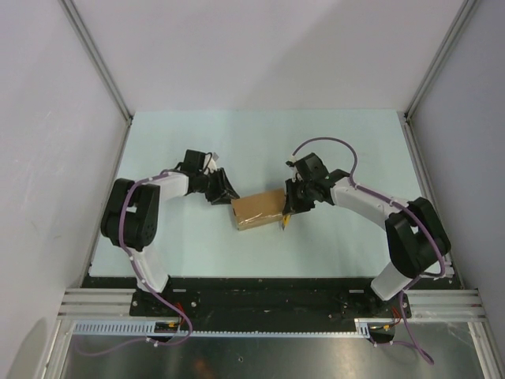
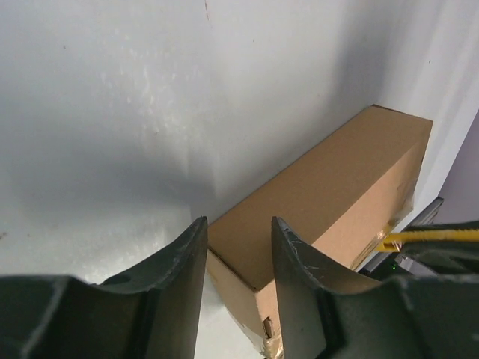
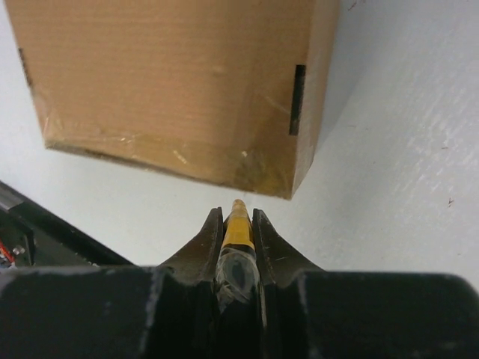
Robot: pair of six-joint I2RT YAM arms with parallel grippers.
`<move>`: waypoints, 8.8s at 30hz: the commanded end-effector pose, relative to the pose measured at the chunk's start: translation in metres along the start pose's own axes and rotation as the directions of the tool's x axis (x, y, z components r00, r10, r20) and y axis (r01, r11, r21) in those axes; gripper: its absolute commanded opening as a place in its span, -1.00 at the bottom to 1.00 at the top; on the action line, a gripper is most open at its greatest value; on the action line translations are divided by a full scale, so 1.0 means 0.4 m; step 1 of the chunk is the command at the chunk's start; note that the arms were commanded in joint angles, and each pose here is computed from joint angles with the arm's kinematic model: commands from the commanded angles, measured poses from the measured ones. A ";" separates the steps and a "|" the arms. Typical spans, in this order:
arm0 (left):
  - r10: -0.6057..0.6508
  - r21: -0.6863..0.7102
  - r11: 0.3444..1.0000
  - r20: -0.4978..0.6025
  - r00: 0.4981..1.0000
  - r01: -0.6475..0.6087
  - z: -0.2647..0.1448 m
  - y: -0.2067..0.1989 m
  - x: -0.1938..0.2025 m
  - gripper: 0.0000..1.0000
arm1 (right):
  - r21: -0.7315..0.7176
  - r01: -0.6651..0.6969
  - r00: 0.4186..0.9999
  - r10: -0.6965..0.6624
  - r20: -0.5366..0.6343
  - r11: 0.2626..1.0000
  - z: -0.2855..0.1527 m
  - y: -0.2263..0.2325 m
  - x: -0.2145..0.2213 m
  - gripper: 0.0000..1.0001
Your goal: Unpack the express box
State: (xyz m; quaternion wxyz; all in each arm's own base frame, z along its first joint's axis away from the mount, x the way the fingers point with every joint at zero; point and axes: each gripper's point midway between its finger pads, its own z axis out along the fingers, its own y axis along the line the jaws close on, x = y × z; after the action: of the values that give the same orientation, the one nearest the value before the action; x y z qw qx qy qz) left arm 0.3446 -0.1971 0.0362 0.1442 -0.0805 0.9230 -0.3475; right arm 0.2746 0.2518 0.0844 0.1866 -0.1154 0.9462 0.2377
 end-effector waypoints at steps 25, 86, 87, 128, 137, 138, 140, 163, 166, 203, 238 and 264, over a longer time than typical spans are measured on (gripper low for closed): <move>0.093 0.091 0.992 -0.070 0.993 -0.087 -0.073 -0.082 0.189 -0.19 | 0.036 0.078 0.963 -0.085 0.254 0.996 0.077 -0.031 -0.310 -1.00; 0.293 0.665 0.381 0.573 0.765 -0.643 -0.643 -0.765 0.087 -1.00 | -0.625 0.579 0.729 0.011 0.685 0.524 -0.730 0.521 -0.324 -1.00; 0.295 0.666 0.380 0.571 0.766 -0.642 -0.641 -0.765 0.086 -1.00 | -0.630 0.579 0.734 0.004 0.679 0.518 -0.730 0.522 -0.317 -1.00; 0.372 0.687 0.355 0.519 0.770 -0.634 -0.619 -0.733 0.117 -0.99 | -0.635 0.511 0.787 -0.018 0.617 0.580 -0.662 0.498 -0.306 -1.00; 0.382 0.693 0.370 0.493 0.781 -0.618 -0.599 -0.710 0.121 -0.15 | -0.584 0.495 0.757 0.012 0.654 0.644 -0.675 0.469 -0.333 -1.00; 0.386 0.693 0.370 0.491 0.781 -0.619 -0.597 -0.707 0.122 -0.17 | -0.585 0.494 0.756 0.015 0.655 0.644 -0.678 0.469 -0.334 -1.00; 0.387 0.688 0.374 0.494 0.779 -0.622 -0.592 -0.697 0.122 -0.35 | -0.576 0.497 0.746 0.020 0.666 0.649 -0.688 0.463 -0.339 -1.00; 0.346 0.649 0.475 0.484 0.804 -0.595 -0.523 -0.608 0.093 -0.12 | -0.497 0.455 0.707 0.039 0.706 0.739 -0.714 0.403 -0.359 -1.00; 0.316 0.643 0.519 0.468 0.825 -0.563 -0.492 -0.586 0.084 0.14 | -0.464 0.432 0.718 0.017 0.696 0.774 -0.684 0.392 -0.349 -1.00; -0.241 0.044 0.969 -0.080 0.967 0.245 0.044 -0.127 0.169 -0.01 | 0.213 -0.055 0.598 -0.139 0.789 0.975 -0.145 0.060 -0.261 -1.00; -0.315 -0.012 0.949 -0.091 0.945 0.315 0.049 -0.059 0.189 -0.21 | 0.267 -0.027 0.695 -0.174 0.698 0.963 -0.030 0.035 -0.230 -1.00; -0.452 -0.013 0.892 -0.053 0.890 0.452 0.050 -0.071 0.161 -0.36 | 0.378 0.058 0.768 -0.283 0.575 0.924 -0.016 0.025 -0.138 -1.00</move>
State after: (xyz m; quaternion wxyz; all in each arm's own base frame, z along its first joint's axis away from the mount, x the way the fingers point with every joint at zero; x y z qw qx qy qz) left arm 0.2962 -0.2590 0.0497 0.0540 -0.2218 0.8808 -0.4148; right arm 0.3288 0.2674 0.1198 0.5469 -0.0826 0.8288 0.0854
